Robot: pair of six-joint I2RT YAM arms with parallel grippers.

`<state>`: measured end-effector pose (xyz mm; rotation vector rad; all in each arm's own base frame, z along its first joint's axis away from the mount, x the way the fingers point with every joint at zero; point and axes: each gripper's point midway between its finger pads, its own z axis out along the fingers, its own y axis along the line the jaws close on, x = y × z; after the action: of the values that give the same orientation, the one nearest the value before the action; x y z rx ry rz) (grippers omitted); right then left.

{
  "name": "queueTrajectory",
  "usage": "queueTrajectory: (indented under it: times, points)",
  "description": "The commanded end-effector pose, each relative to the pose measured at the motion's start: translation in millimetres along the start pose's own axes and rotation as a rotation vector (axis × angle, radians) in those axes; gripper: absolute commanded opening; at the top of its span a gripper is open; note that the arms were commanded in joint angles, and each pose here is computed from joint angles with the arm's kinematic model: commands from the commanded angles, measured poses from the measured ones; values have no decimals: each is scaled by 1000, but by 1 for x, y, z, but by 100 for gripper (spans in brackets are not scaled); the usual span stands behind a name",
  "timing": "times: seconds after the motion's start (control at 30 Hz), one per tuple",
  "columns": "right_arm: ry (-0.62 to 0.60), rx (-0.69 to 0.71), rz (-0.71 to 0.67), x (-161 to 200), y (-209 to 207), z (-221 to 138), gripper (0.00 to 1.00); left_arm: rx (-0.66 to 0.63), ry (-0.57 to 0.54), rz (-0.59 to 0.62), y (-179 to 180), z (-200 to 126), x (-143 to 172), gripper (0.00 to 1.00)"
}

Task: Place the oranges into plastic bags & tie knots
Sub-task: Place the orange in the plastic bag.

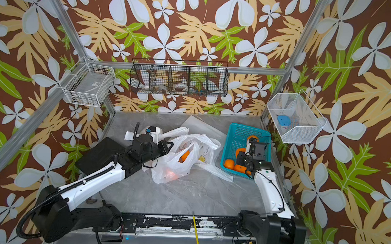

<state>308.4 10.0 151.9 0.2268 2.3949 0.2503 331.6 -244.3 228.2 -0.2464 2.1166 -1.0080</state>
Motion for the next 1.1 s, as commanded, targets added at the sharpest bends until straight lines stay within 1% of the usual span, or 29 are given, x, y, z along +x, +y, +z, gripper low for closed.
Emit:
queueTrajectory:
  times: [0.0,0.17,0.3,0.4,0.47,0.5,0.53,0.63,0.7,0.73,0.8,0.9,0.97,1.07]
  points:
    - [69,-240,20,23,57,-23,44,14,-20,13,-4,-2,-5,0]
    - [25,-459,-7,23,122,-47,44,25,-11,23,-6,-1,-4,0]
    - [-16,-544,-60,7,166,-48,44,39,-4,30,-9,-1,-2,0]
    - [-23,-578,-88,-4,193,-38,45,49,-7,31,-11,-2,-3,0]
    - [-11,-593,-102,-5,206,-27,53,51,-8,30,-11,-3,-3,0]
    - [3,-604,-109,-5,211,-23,61,50,-9,29,-10,-3,-3,0]
    - [13,-603,-114,-5,212,-19,67,47,-12,26,-10,-3,-3,0]
    - [1,-553,-134,-5,202,-22,81,44,-20,22,-9,-4,-4,0]
    - [-20,-486,-154,-4,186,-31,87,40,-21,21,-8,-4,-4,0]
    - [-32,-454,-161,-2,176,-37,89,38,-24,20,-8,-3,-5,0]
    - [-50,-417,-155,0,158,-50,90,35,-27,21,-7,-3,-6,0]
    - [-89,-409,-140,1,139,-75,89,28,-35,23,-6,-3,-8,0]
    - [-148,-409,-145,-6,133,-97,90,27,-36,22,-5,-2,-8,0]
    - [-245,-428,-131,-25,129,-126,97,35,-33,25,-6,0,-8,0]
